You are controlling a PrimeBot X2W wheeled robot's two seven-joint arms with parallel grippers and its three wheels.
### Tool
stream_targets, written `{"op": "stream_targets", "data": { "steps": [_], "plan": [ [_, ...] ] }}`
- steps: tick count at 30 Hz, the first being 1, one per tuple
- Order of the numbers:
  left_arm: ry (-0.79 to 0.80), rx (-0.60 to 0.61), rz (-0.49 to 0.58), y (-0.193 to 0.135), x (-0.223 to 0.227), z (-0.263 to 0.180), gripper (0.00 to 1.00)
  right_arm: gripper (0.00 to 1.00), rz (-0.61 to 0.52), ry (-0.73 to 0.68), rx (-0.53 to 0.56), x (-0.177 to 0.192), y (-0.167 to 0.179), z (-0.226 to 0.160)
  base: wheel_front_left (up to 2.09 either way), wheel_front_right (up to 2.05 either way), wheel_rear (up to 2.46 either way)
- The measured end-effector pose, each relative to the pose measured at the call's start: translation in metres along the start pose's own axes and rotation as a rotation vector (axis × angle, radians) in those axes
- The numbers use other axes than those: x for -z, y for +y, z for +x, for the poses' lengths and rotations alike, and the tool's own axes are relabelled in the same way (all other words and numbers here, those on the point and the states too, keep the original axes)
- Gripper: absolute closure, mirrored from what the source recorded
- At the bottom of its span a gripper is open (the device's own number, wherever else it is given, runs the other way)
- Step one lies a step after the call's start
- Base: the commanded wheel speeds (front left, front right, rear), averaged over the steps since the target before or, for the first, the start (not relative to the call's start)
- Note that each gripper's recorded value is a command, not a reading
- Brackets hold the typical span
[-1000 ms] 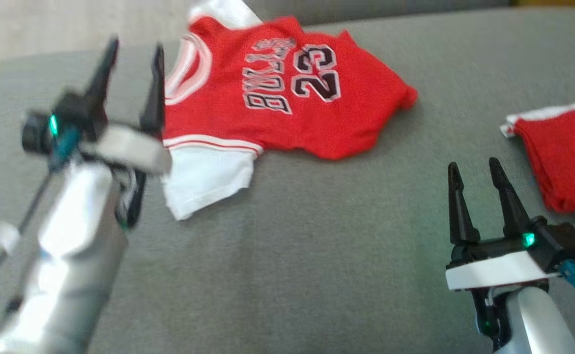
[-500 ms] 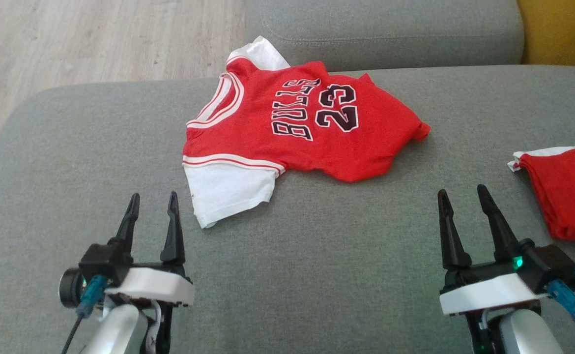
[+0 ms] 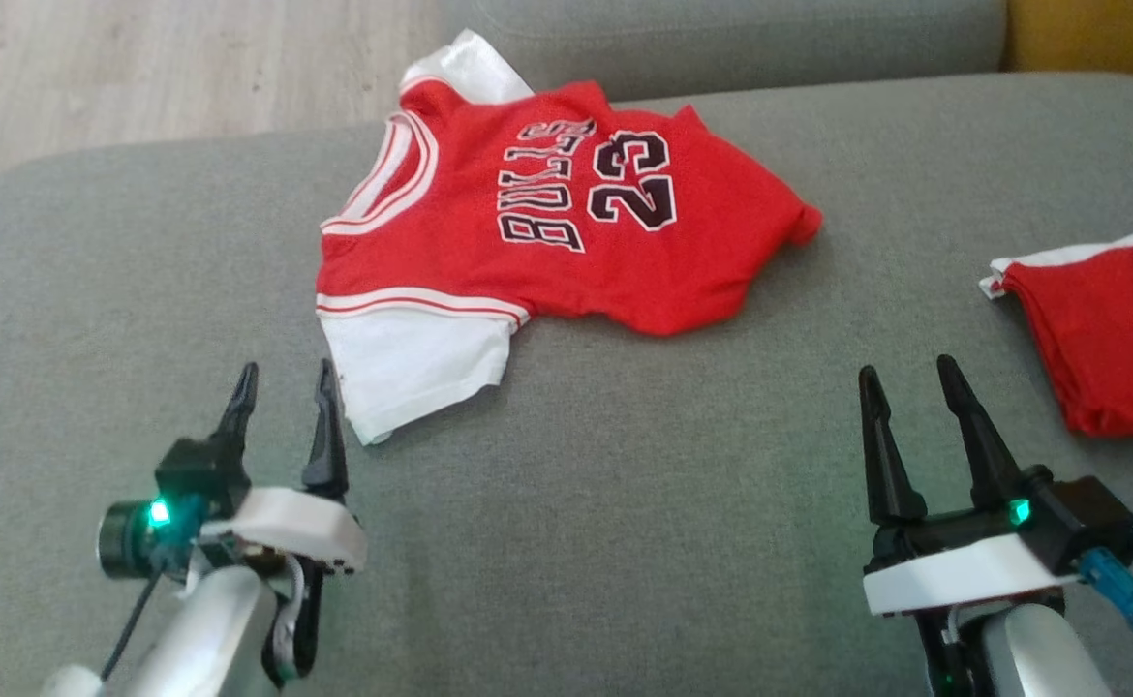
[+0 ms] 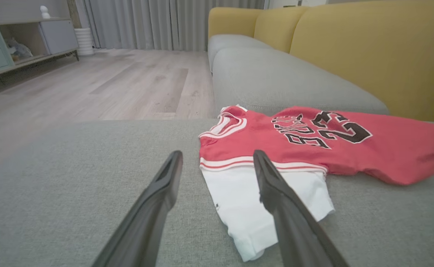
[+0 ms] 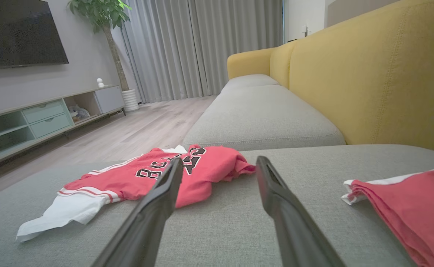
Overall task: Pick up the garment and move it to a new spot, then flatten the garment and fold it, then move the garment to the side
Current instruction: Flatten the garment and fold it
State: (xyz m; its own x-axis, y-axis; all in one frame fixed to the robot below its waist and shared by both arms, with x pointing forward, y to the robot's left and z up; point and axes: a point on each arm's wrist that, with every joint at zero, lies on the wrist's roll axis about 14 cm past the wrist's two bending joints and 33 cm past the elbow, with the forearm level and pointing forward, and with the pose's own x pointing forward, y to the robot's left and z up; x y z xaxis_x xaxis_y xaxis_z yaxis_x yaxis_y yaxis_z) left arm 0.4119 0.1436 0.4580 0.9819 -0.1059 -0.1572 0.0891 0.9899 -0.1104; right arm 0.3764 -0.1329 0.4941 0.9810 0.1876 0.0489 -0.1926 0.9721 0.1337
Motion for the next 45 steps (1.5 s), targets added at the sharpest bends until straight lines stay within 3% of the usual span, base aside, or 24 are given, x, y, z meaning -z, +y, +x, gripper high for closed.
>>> {"op": "stream_targets", "data": {
  "steps": [13, 22, 23, 24, 25, 30, 38, 45],
  "plan": [
    [0.335, 0.011, 0.120, 0.013, 0.076, 0.038, 0.00, 0.00, 0.019, 0.040, 0.047, 0.017, -0.019, 0.016, 0.00, 0.00, 0.00],
    [0.403, 0.112, 0.101, -0.014, 0.094, 0.049, 0.00, 0.00, 0.024, 0.053, 0.081, 0.021, -0.030, 0.014, 0.00, 0.00, 0.00],
    [0.408, 0.120, 0.100, -0.016, 0.094, 0.049, 0.14, 0.00, 0.023, 0.052, 0.082, 0.021, -0.030, 0.014, 0.00, 0.00, 0.00],
    [0.412, 0.121, 0.101, -0.016, 0.094, 0.050, 0.67, 0.00, 0.023, 0.051, 0.084, 0.021, -0.031, 0.013, 0.00, 0.00, 0.00],
    [0.411, 0.119, 0.100, -0.016, 0.093, 0.050, 1.00, 0.00, 0.023, 0.050, 0.084, 0.020, -0.031, 0.013, 0.00, 0.00, 0.00],
    [0.356, 0.062, 0.076, -0.004, 0.083, 0.050, 1.00, 0.00, 0.022, 0.038, 0.077, 0.016, -0.028, 0.012, 0.00, 0.00, 0.00],
    [0.152, -0.105, 0.018, 0.046, 0.034, 0.043, 1.00, 0.00, 0.022, 0.009, 0.042, 0.005, -0.016, 0.012, 0.00, 0.00, 0.00],
    [0.078, -0.210, 0.015, 0.085, 0.017, 0.014, 1.00, 0.00, 0.026, 0.004, -0.002, 0.003, 0.000, 0.008, 0.00, 0.00, 0.00]
  ]
}}
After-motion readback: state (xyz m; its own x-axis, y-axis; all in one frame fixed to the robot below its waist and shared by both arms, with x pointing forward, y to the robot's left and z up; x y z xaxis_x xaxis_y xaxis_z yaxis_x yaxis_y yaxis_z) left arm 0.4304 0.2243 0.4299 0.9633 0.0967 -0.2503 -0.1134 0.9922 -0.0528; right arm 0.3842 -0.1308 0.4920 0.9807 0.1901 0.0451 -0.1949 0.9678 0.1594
